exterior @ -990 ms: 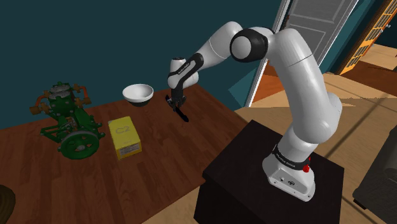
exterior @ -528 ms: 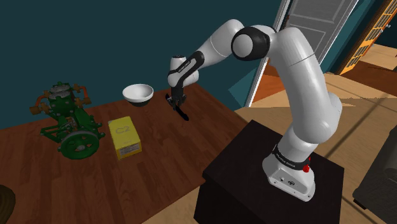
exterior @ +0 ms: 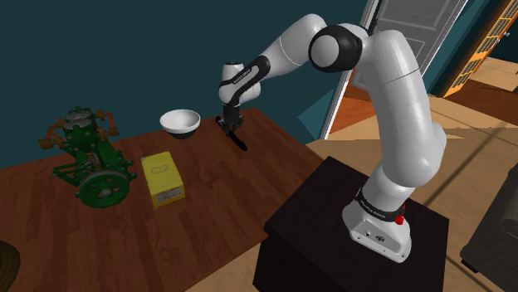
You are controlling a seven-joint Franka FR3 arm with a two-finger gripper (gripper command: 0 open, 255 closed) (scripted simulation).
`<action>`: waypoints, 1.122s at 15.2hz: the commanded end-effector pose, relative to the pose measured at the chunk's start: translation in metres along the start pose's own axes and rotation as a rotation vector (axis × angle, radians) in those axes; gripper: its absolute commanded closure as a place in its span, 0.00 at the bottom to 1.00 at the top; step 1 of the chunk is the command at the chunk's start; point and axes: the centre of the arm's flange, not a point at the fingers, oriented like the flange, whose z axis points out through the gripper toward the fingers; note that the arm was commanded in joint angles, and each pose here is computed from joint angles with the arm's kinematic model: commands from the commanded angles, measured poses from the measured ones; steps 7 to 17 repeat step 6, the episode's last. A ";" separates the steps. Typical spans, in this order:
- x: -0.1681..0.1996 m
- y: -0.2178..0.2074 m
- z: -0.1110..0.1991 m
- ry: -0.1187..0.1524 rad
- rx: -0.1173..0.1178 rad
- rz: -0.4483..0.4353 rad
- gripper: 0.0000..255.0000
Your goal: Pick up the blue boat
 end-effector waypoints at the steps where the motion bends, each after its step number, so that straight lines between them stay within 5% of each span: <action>1: 0.000 0.000 -0.011 0.000 0.000 0.000 1.00; 17: 0.000 -0.001 -0.027 0.000 0.000 0.000 1.00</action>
